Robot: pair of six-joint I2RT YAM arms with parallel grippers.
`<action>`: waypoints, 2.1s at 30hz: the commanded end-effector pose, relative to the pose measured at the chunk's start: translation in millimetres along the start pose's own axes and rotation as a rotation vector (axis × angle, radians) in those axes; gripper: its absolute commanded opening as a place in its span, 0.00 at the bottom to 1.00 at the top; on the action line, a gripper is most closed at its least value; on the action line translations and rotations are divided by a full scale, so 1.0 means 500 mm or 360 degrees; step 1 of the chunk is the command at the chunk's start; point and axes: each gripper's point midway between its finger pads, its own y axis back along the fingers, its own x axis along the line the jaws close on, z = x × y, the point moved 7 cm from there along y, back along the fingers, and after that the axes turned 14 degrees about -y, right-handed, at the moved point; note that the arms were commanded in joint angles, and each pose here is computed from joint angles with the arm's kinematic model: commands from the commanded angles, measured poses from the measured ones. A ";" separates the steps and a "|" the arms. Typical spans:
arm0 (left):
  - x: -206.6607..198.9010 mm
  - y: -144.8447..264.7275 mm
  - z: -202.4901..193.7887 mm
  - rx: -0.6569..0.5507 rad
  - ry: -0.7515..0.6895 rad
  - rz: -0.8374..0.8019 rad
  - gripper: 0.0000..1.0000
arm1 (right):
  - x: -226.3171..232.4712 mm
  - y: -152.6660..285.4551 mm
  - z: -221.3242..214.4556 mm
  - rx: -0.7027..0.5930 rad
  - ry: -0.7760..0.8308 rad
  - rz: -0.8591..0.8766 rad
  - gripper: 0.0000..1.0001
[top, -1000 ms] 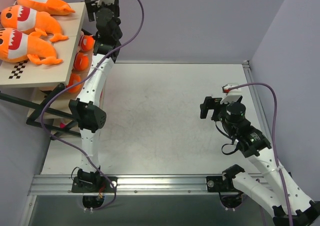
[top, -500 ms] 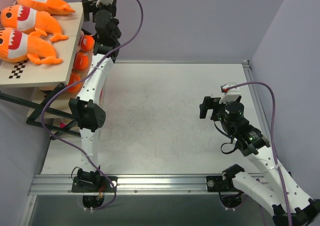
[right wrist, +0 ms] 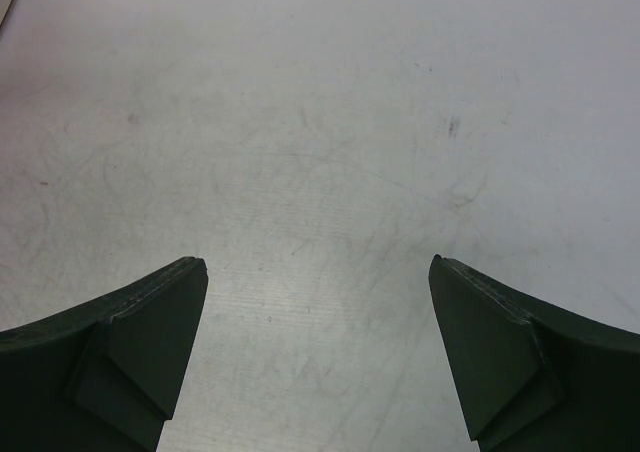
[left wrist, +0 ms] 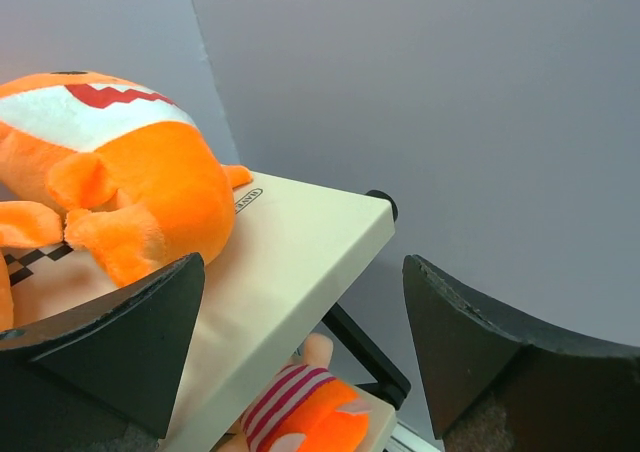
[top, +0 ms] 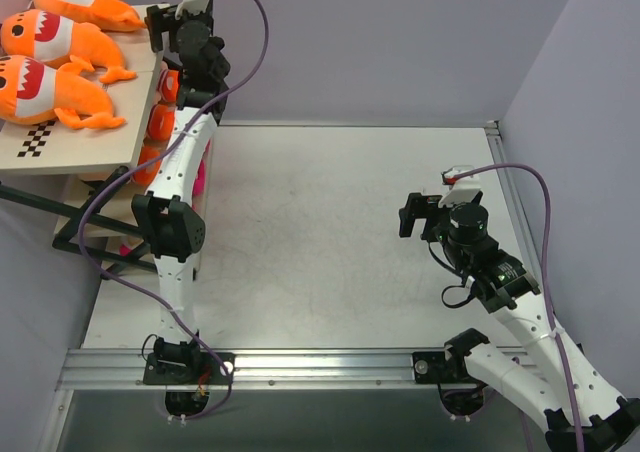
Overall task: Place and organize the stuffed toys onto the shelf
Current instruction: Place the stuffed toy onto shelf
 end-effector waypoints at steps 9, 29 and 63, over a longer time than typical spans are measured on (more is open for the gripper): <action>0.091 0.000 0.047 -0.0011 0.0106 0.0190 0.90 | 0.004 -0.003 0.006 -0.0034 0.0003 0.0003 0.99; 0.144 -0.002 0.046 0.0033 0.0145 0.0279 0.90 | 0.004 0.000 0.010 -0.0043 0.0003 0.0011 0.99; 0.156 0.318 0.227 -0.0331 0.0458 -0.0718 0.94 | -0.027 0.093 0.097 -0.0383 -0.0183 -0.0196 0.99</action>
